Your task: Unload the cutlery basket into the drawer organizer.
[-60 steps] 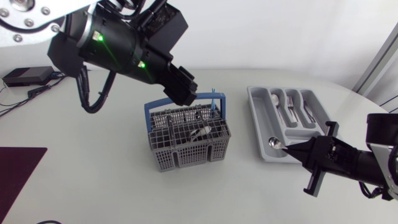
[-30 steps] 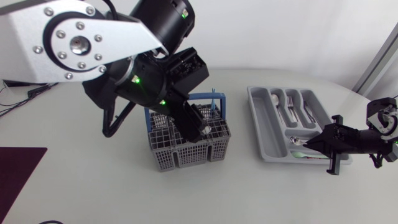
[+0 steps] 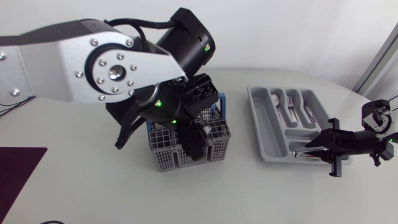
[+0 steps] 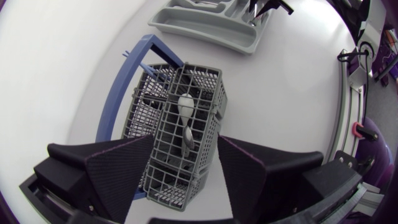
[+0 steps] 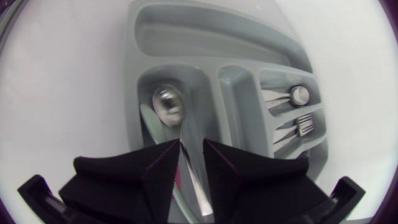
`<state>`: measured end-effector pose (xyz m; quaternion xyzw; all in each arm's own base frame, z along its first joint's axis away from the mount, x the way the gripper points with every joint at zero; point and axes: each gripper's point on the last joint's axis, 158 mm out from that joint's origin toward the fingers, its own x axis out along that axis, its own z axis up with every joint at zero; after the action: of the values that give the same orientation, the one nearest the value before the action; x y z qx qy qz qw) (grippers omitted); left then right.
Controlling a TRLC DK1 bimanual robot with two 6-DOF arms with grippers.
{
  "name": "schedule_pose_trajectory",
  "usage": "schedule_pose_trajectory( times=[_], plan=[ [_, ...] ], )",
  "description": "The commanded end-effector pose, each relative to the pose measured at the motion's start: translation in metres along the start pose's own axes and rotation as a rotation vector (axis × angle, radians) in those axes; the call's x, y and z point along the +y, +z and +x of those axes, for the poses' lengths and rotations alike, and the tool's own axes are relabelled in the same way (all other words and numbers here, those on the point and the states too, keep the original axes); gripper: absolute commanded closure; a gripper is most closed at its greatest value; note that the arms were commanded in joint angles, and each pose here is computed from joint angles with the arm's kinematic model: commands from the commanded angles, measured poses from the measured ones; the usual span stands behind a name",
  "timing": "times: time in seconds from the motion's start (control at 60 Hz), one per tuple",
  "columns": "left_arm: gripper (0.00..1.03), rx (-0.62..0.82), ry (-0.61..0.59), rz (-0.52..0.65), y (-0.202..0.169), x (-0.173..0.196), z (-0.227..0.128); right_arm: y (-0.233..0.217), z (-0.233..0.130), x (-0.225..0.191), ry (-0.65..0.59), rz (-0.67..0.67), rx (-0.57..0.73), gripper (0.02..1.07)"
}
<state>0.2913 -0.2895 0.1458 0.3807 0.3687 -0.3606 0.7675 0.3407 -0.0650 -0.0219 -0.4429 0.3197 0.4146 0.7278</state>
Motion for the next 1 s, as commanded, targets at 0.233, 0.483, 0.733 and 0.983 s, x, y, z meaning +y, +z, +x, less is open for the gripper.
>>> schedule_pose_trajectory(
  times=[0.233, 0.483, 0.733, 0.983],
  plan=[
    [0.15, 0.13, 0.123, 0.022, -0.018, -0.006, 0.026, 0.041, -0.032, -0.019, -0.098, 0.157, -0.073, 0.21],
    [0.15, 0.209, 0.261, -0.011, -0.019, 0.003, 0.039, 0.094, -0.054, -0.009, -0.061, 0.355, -0.14, 0.12],
    [0.22, 0.239, 0.314, -0.04, -0.019, 0.012, 0.049, 0.153, -0.074, 0.029, -0.041, 0.333, -0.247, 0.13],
    [0.55, 0.259, 0.322, -0.058, -0.025, 0.012, 0.057, 0.18, -0.08, 0.047, -0.028, 0.302, -0.29, 0.12]
  ],
)
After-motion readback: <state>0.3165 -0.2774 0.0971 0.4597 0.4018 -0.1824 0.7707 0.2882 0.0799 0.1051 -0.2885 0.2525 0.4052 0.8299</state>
